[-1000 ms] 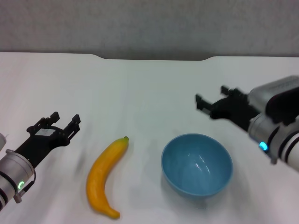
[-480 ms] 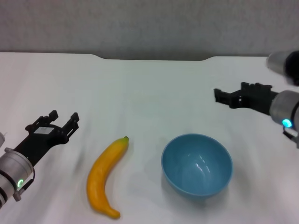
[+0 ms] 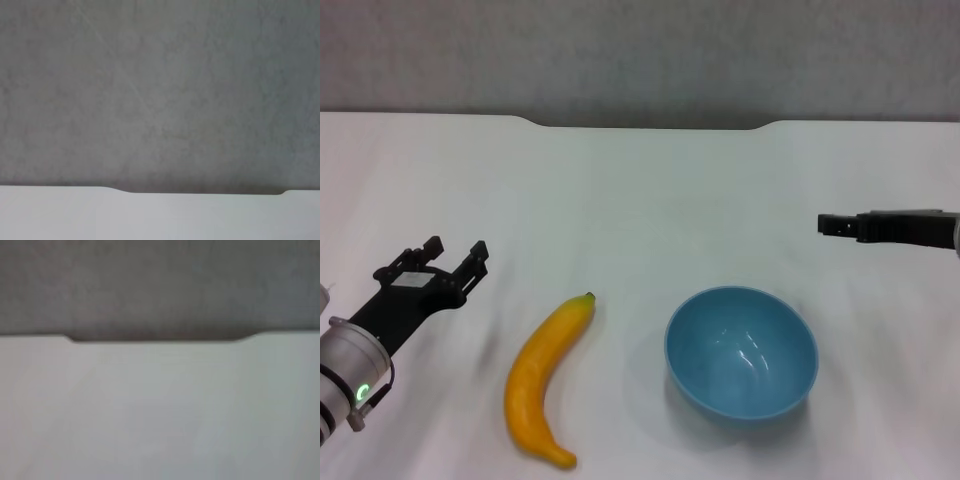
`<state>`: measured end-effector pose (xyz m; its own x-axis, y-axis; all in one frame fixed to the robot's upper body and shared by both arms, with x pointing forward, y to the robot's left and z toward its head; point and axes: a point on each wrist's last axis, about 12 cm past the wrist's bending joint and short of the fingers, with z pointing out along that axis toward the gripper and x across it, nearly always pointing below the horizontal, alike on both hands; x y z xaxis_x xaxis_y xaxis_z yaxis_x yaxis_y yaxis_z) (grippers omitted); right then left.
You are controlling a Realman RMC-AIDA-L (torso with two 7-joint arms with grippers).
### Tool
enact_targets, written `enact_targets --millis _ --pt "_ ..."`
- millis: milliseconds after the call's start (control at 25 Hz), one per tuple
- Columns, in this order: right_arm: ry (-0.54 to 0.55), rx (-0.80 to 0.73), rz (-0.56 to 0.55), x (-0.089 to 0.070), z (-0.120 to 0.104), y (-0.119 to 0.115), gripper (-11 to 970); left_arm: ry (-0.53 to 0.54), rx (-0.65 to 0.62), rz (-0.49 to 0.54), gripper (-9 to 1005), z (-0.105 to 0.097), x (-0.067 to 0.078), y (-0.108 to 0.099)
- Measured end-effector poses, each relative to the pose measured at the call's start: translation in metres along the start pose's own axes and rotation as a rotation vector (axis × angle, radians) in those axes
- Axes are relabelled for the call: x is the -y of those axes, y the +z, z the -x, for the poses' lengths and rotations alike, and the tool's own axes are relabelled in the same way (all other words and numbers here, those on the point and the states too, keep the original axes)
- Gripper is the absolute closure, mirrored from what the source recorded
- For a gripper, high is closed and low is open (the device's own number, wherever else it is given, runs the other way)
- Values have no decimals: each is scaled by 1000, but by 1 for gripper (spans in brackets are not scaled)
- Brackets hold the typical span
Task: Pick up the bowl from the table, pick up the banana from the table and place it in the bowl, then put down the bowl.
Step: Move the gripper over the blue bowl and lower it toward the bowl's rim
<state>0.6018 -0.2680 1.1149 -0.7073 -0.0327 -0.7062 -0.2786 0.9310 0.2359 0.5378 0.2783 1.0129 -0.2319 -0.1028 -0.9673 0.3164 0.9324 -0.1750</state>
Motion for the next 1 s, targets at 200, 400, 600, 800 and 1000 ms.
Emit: enact_targets --millis 200,400,600,800,1000 --pt "21 -119 85 -2 2 10 140 0 3 2 330 1 0 1" --pt "20 -221 122 -6 -4 24 140 1 3 1 329 1 0 1" --pt "28 -267 130 -7 -11 31 141 2 4 0 329 2 0 2" --pt "6 -318 144 -11 -21 36 140 3 6 -2 329 2 1 3" --pt "-3 -365 160 -15 -28 39 140 2 2 -1 329 3 1 5"
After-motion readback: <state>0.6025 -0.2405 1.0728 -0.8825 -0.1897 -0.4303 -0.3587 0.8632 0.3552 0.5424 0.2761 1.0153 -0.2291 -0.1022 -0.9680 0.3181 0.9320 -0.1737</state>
